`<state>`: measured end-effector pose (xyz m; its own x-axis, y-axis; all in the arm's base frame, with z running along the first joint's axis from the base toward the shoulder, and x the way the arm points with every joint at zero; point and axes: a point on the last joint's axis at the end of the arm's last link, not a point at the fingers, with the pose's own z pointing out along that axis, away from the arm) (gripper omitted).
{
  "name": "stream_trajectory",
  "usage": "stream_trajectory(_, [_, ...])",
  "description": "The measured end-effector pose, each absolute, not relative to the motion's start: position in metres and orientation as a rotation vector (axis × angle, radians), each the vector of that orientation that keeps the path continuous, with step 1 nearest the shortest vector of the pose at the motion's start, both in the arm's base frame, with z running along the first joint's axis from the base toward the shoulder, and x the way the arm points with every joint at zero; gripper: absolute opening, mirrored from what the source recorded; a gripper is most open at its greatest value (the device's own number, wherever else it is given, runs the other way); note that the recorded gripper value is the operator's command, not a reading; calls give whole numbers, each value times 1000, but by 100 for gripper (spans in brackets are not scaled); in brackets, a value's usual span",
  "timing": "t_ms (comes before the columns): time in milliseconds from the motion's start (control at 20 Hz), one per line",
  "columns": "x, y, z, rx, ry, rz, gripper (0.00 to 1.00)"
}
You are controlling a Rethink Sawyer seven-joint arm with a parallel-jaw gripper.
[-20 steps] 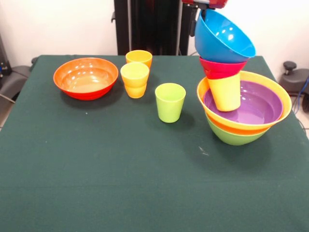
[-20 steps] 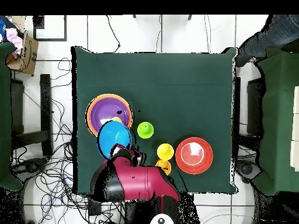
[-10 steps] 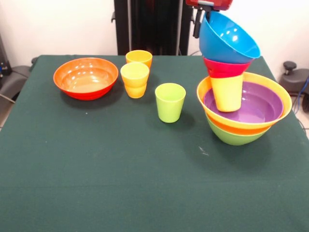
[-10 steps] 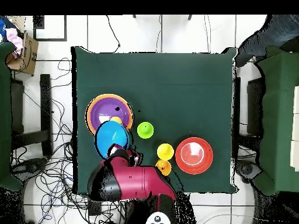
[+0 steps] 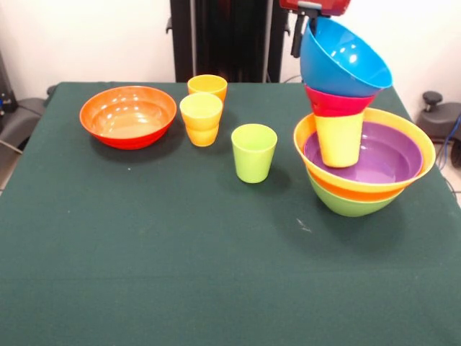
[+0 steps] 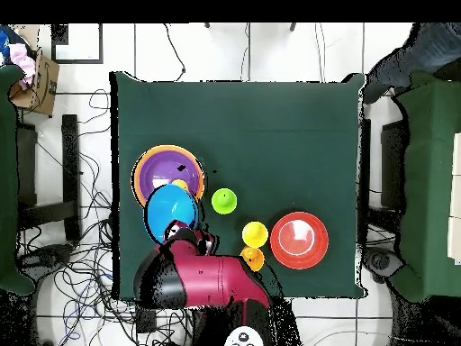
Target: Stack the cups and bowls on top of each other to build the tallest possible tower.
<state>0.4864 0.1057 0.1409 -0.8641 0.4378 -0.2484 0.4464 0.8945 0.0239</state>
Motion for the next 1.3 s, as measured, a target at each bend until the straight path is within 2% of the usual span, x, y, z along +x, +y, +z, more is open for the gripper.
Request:
stream_trajectory(650, [500, 106, 125, 645, 2743, -9, 0])
stream_trajectory(1150, [547, 105, 109, 604, 2572, 61, 0])
stream_trajectory(1200, [553, 105, 107, 602, 2552, 68, 100])
stream_trajectory(1300, [554, 104, 101, 606, 2555, 67, 100])
